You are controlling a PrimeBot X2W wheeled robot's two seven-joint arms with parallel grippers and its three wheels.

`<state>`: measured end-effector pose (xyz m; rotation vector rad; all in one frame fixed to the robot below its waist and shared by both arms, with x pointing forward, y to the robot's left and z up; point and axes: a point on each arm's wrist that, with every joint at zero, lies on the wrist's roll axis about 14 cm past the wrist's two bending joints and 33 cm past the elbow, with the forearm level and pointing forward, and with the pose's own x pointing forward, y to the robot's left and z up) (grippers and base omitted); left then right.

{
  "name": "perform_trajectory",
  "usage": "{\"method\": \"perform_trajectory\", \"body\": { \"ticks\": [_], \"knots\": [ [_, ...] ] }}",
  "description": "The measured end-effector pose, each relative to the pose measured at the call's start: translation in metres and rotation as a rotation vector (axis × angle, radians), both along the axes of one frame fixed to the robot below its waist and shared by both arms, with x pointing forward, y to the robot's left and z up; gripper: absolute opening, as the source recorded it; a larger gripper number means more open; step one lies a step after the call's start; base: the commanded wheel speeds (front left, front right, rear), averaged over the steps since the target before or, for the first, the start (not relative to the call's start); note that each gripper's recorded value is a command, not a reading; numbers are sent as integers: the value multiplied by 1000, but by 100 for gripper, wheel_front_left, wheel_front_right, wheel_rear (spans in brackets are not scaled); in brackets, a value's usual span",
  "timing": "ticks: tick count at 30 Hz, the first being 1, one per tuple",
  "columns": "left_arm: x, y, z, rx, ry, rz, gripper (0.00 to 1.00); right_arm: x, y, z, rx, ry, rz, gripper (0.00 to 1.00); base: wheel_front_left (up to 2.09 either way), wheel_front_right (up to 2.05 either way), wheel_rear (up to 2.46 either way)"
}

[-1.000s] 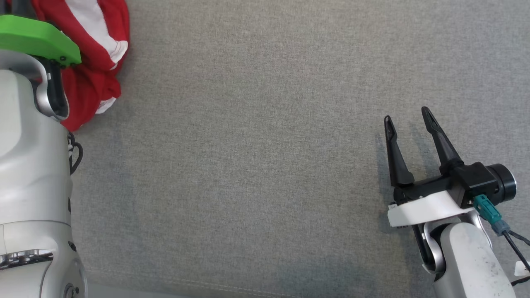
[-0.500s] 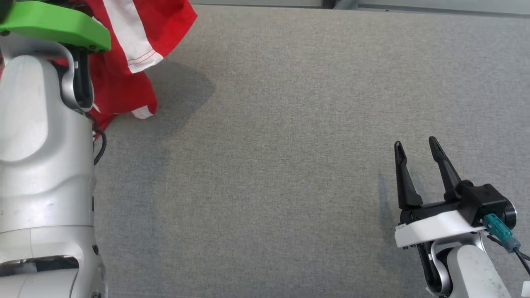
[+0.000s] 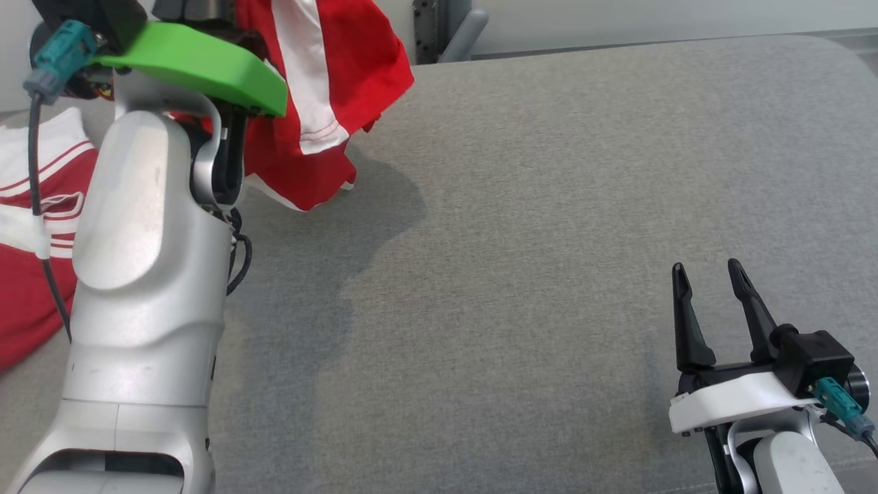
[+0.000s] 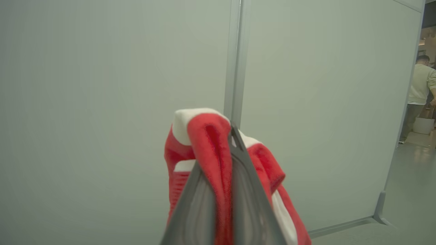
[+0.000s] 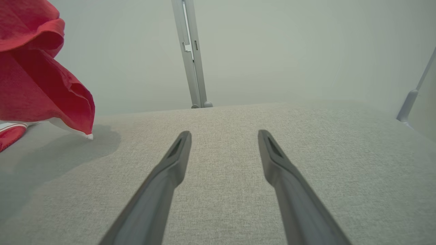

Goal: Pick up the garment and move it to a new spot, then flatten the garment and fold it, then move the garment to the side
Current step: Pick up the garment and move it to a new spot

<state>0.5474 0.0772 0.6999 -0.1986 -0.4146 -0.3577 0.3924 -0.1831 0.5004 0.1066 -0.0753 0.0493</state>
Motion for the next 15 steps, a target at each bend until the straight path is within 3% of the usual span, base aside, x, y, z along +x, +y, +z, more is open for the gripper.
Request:
{"method": "perform_trajectory", "body": {
  "ticks": [9,15],
  "knots": [
    [-21,-100,-5,21,-7,-221,0,-36,-44,8,-8,-10,-137,100,0,0,0],
    [-36,-162,-50,115,69,-336,0,-54,-67,8,-6,-4,-217,100,0,0,0]
  ]
}}
